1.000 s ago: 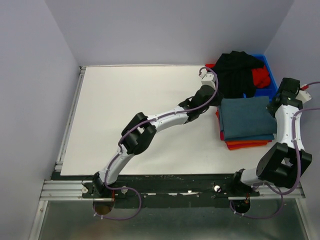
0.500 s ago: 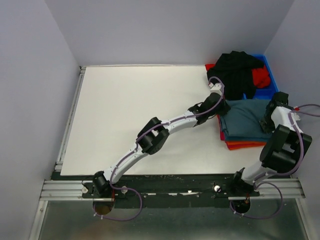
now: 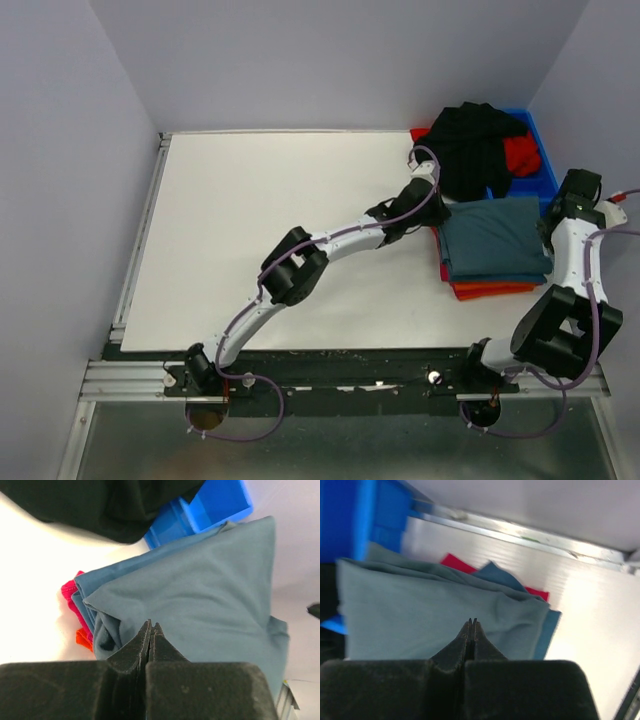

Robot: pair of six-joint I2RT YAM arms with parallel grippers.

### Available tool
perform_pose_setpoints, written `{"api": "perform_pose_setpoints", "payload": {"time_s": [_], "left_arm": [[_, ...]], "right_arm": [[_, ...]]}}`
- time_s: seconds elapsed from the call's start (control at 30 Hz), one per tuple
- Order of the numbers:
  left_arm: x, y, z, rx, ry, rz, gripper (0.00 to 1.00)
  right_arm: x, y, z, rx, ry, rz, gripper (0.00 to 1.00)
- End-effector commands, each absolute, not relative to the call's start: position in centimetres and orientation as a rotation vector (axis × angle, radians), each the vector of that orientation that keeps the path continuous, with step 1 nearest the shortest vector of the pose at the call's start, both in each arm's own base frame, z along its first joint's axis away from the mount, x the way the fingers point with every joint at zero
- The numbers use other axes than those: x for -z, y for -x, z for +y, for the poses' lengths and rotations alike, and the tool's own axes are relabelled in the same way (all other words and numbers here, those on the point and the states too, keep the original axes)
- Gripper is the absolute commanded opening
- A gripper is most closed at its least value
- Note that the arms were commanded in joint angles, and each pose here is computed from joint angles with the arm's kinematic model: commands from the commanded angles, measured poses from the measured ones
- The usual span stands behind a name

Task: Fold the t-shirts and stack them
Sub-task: Put the neatly folded tshirt into the corner of the board with both arms

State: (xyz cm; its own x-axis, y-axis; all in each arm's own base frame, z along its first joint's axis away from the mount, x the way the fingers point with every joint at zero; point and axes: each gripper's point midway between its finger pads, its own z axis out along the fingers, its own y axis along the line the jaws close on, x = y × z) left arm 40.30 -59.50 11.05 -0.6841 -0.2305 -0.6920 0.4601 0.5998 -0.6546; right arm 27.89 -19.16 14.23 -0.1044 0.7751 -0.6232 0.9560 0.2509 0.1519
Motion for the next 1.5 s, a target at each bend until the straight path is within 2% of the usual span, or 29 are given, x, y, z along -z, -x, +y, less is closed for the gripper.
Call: {"api": "perform_pose_setpoints", "payload": {"time_s": [0.0,0.27,0.4,0.8,1.17,1.27,1.47], "left_arm": [[-19.4,-39.1,-58.0,1.163,-0.193,1.939,0.03],[-16.5,-30.3,-59.4,1.309,-0.328,2.105,0.0],[-14.6,-28.0,-60.3,1.309,-0.406,2.137,0.0],[-13.2,-26.4,-61.2,1.28,-0.506,2.151,0.0],[-6.2,-25.9,-60.9,1.224,-0.526,2.267,0.0],[-6.3,-25.8,-60.4,1.214,-0.527,2.267,0.0],[-12.0,-26.1,-58.9,1.192,-0.557,2.159,0.0]], "right_arm": [[-17.2,-31.4,-19.7,0.272,-1.449,1.904,0.01],[-15.3,-37.1,-19.0,0.089,-1.386,2.024,0.01],[-14.5,-38.4,-18.7,0.081,-1.361,2.046,0.01],[-12.7,-39.4,-19.4,0.13,-1.393,2.078,0.01],[-6.2,-39.6,-20.8,0.295,-1.536,2.166,0.01],[-7.0,-39.4,-20.7,0.326,-1.513,2.148,0.01],[-14.2,-39.0,-20.2,0.306,-1.385,2.03,0.01]]}}
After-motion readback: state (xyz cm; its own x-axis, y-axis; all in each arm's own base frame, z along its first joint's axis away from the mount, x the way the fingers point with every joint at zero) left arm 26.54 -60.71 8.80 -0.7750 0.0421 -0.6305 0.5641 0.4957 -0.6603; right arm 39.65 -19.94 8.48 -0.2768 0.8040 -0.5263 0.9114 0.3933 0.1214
